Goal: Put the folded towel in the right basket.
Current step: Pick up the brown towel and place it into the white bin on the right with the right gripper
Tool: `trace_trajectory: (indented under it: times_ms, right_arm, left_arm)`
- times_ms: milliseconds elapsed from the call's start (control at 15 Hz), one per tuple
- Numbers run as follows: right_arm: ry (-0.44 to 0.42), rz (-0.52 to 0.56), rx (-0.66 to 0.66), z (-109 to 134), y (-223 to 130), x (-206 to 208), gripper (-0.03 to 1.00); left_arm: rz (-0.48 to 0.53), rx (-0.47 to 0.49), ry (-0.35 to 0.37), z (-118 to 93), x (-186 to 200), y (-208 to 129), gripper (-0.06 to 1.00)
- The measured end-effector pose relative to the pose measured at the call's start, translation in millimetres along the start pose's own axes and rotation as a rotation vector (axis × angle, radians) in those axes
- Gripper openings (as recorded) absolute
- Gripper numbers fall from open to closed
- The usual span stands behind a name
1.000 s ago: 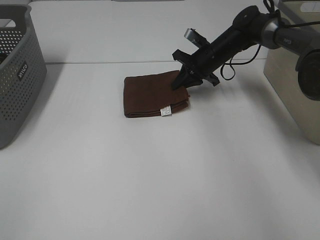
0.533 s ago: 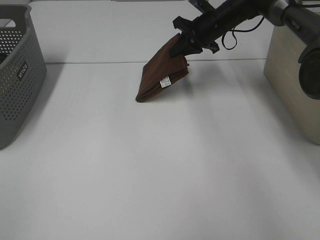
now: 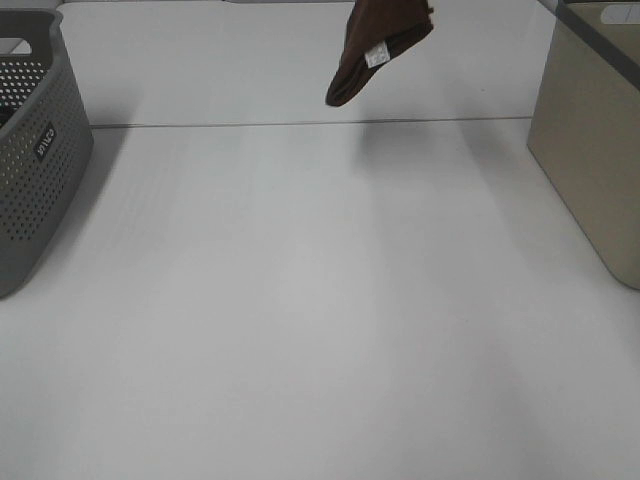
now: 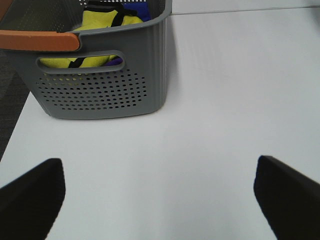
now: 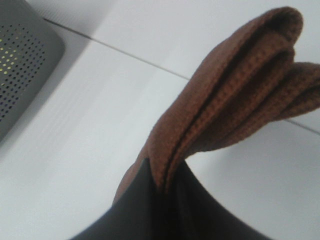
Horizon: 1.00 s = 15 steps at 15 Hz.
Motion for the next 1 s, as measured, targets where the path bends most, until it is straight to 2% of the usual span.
trace_trajectory:
  times_ms: [133,267,400,533,667,733,1000]
  right_arm:
    - [-0.098,-0.066,0.006,-20,19,52,0.05]
    - [-0.196,-0.141,-0.028,-50,30,111,0.05]
    - [-0.289,-0.200,-0.065,-79,32,163,0.05]
    - [-0.366,-0.210,-0.096,-102,23,197,0.05]
    - [-0.442,-0.172,-0.150,-124,1,226,0.05]
    - [-0.477,-0.086,-0.240,-150,-38,232,0.05]
    - [-0.494,0.091,-0.355,-180,-104,215,0.05]
  left_arm:
    - [0.000,0.000,0.000,0,0,0,0.97]
    - [0.000,0.000,0.000,0,0,0,0.97]
    - [0.000,0.000,0.000,0,0,0,0.97]
    - [0.000,0.000,0.000,0,0,0,0.97]
    - [0.000,0.000,0.000,0,0,0,0.97]
    - [0.000,0.000,0.000,0,0,0,0.97]
    - [0.000,0.000,0.000,0,0,0,0.97]
Point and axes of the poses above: a point on each arm's last joint axis where the gripper is mounted, x pointing back along that axis away from the gripper, z along the wrist's bending axis when the last joint is at zero, y = z × x, the point moved 9 cm from there along -x, pointing out along that axis toward the gripper, and after that the axes turned 4 degrees about x, right-handed, at the moved point
